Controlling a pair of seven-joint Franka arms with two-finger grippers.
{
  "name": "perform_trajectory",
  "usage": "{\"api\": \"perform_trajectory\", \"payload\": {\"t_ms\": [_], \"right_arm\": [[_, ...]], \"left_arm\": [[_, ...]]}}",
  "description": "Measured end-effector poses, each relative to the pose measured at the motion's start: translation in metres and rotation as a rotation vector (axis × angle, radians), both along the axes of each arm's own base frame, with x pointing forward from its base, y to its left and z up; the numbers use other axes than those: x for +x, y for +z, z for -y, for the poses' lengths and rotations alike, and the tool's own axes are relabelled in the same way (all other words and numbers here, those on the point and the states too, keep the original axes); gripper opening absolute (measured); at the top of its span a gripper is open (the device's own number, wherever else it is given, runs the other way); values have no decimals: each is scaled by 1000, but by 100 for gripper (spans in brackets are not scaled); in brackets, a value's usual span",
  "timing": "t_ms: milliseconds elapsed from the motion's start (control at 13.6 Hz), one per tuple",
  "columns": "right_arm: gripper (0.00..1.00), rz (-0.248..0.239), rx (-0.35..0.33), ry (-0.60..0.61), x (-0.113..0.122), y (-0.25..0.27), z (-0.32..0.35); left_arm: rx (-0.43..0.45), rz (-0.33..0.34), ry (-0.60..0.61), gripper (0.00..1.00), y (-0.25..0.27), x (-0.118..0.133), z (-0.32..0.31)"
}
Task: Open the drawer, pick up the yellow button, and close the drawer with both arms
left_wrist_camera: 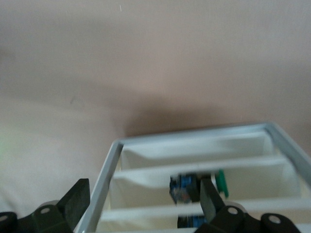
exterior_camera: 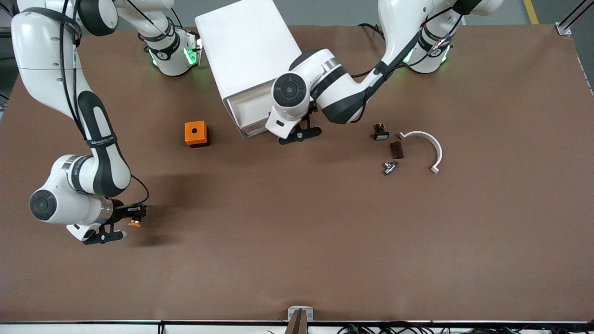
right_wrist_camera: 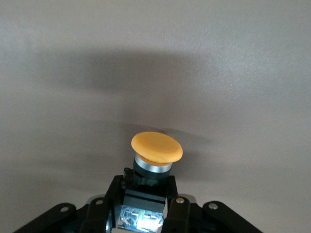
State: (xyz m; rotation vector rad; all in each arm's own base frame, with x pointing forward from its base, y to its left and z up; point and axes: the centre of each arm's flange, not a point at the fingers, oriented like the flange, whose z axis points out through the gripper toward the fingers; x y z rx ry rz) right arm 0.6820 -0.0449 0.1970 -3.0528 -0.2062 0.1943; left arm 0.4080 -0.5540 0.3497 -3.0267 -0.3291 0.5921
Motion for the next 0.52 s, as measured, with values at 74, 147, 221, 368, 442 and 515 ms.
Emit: {"api": "perform_trajectory", "payload": {"t_ms": [74, 147, 221, 368, 442, 515], "right_arm": [[39, -5, 0, 0, -1, -5, 0], [40, -8, 0, 1, -2, -8, 0], [44, -8, 0, 2, -2, -9, -1], [53, 1, -1, 4, 1, -5, -3], [63, 13, -1, 5, 3, 1, -3], [72, 35, -2, 6, 8, 13, -3]], "left_arm": [[6, -14, -12, 99, 1, -11, 5], [11, -26, -25, 99, 1, -20, 9], [11, -33, -34, 100, 1, -26, 12], [11, -42, -45, 100, 1, -36, 17], [10, -47, -47, 100, 0, -41, 20], [8, -61, -47, 100, -1, -46, 22]]}}
